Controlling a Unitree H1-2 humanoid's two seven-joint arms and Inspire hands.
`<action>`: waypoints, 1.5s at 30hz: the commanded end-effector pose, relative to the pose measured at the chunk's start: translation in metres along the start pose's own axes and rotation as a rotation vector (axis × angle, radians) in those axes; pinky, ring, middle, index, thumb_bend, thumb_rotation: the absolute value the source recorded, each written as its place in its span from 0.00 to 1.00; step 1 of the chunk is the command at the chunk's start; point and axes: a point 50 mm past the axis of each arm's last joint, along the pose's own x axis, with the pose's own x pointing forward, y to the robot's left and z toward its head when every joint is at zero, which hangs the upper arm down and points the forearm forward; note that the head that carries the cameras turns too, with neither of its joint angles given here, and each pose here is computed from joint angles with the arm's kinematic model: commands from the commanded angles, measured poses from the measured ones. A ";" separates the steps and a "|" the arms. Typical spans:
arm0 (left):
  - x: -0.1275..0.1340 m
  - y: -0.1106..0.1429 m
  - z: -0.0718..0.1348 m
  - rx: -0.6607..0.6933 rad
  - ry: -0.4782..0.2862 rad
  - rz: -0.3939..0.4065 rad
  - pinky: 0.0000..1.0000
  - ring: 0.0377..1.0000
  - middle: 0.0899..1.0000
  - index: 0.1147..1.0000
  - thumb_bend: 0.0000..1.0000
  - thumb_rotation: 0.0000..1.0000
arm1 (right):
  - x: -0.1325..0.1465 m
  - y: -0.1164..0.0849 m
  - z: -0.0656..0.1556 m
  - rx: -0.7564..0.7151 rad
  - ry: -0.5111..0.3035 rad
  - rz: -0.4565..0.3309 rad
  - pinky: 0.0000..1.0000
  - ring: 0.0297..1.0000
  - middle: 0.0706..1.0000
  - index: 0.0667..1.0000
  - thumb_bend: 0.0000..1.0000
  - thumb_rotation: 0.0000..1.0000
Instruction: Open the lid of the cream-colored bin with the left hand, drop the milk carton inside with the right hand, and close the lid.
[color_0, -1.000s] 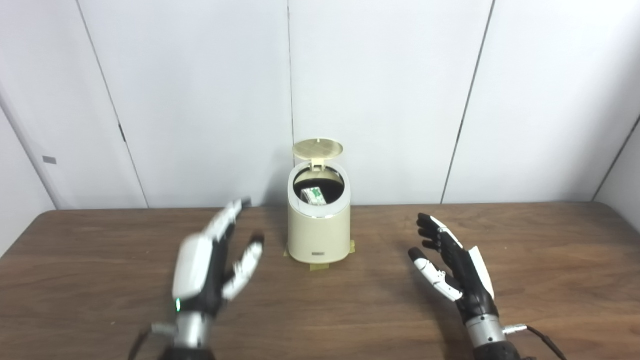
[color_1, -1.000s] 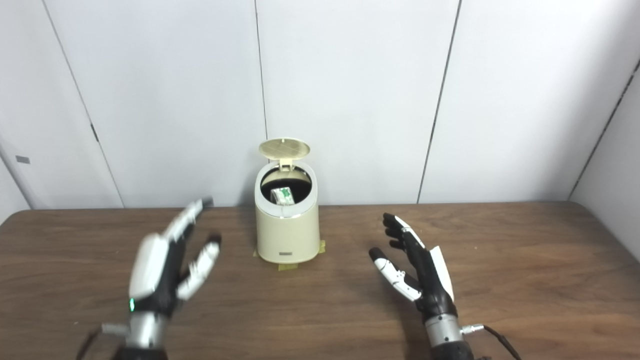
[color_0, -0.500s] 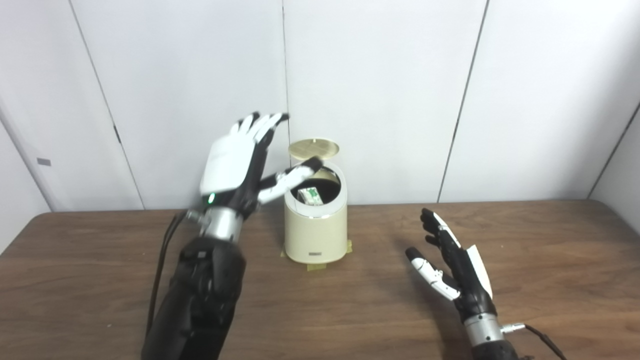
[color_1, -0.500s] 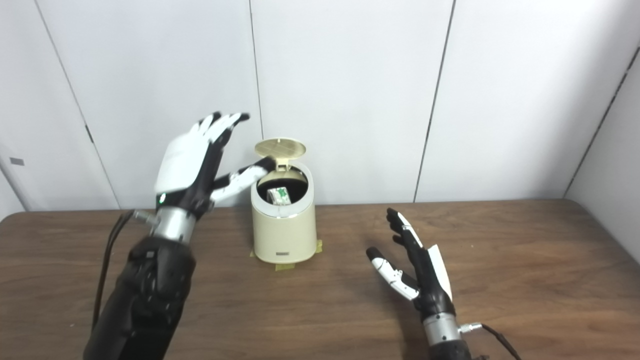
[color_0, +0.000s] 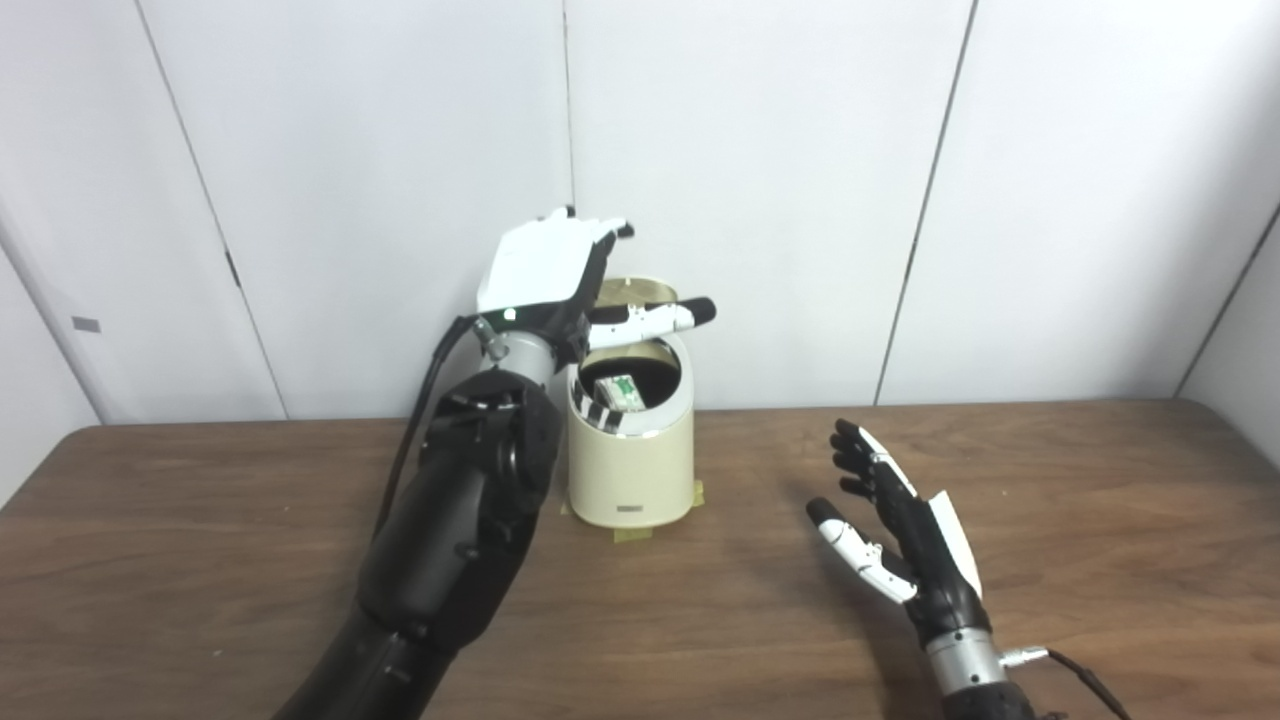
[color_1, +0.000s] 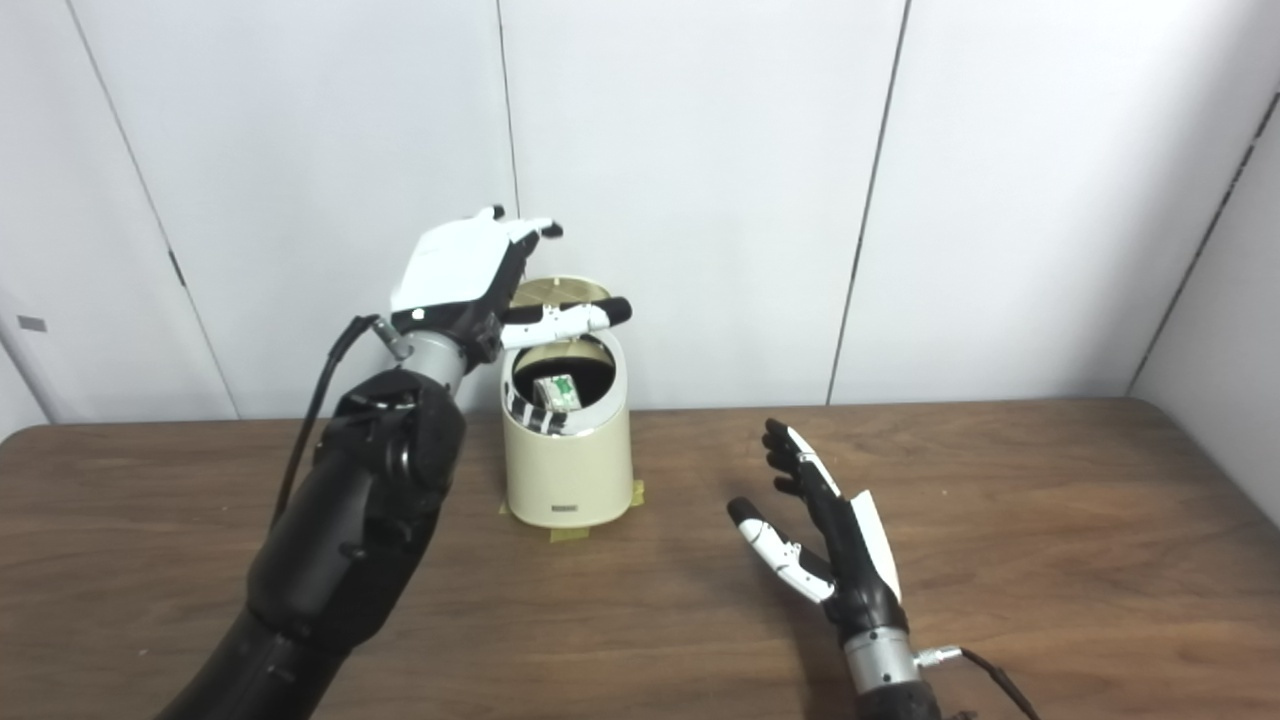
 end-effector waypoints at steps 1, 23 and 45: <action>0.014 0.031 0.021 0.028 -0.028 0.087 1.00 1.00 0.89 0.86 0.97 1.00 | -0.011 0.012 -0.001 0.012 -0.006 0.017 0.79 0.85 0.86 0.88 0.36 0.66; 0.002 0.006 0.010 0.004 -0.035 0.064 1.00 1.00 0.88 0.85 0.98 1.00 | -0.009 0.012 -0.001 0.027 0.024 -0.002 0.78 0.83 0.84 0.87 0.32 0.64; -0.033 -0.045 -0.013 0.059 -0.012 -0.028 1.00 0.97 0.85 0.83 0.96 1.00 | -0.011 0.013 0.002 0.018 0.031 -0.012 0.77 0.83 0.84 0.87 0.32 0.62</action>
